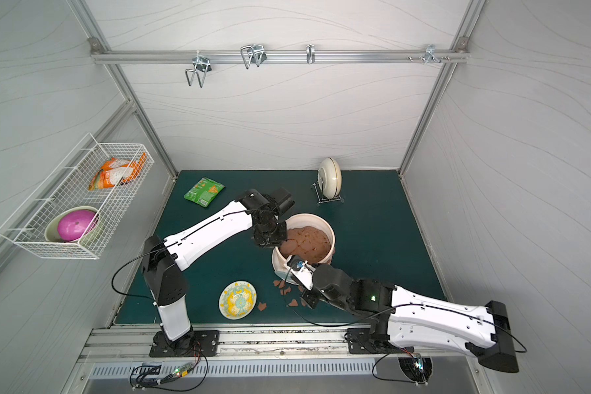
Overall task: Scrub the dried mud off the ceramic pot
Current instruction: Brush off the soil from the pot.
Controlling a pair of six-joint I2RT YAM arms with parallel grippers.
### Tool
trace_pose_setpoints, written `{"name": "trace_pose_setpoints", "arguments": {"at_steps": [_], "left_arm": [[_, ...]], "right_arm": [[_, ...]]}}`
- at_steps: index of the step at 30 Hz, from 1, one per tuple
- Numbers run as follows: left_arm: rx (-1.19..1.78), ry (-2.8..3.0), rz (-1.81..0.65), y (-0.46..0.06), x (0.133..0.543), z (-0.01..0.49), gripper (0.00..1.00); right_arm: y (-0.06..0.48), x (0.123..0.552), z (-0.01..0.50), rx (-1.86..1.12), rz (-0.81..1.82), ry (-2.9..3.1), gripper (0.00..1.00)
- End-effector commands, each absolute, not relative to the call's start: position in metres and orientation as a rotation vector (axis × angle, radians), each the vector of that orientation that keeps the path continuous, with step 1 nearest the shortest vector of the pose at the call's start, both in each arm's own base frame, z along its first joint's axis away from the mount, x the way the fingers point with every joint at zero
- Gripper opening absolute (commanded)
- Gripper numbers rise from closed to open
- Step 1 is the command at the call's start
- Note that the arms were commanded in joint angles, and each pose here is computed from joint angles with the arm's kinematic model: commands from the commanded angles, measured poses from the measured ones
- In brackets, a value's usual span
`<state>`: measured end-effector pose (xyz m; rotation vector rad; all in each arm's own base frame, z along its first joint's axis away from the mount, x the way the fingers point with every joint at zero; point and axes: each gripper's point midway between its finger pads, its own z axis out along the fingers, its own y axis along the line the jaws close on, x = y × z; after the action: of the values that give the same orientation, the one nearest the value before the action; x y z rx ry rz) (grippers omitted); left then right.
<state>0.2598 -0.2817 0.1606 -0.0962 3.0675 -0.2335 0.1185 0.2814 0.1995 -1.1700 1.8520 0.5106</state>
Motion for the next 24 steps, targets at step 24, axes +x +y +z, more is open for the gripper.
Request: {"name": "trace_pose_setpoints", "arguments": {"at_steps": [24], "left_arm": [[0.234,3.044,-0.297,-0.313,0.272,0.142,0.10]], "right_arm": [[0.255,0.101,0.191,-1.151,0.555,1.954,0.00]]}}
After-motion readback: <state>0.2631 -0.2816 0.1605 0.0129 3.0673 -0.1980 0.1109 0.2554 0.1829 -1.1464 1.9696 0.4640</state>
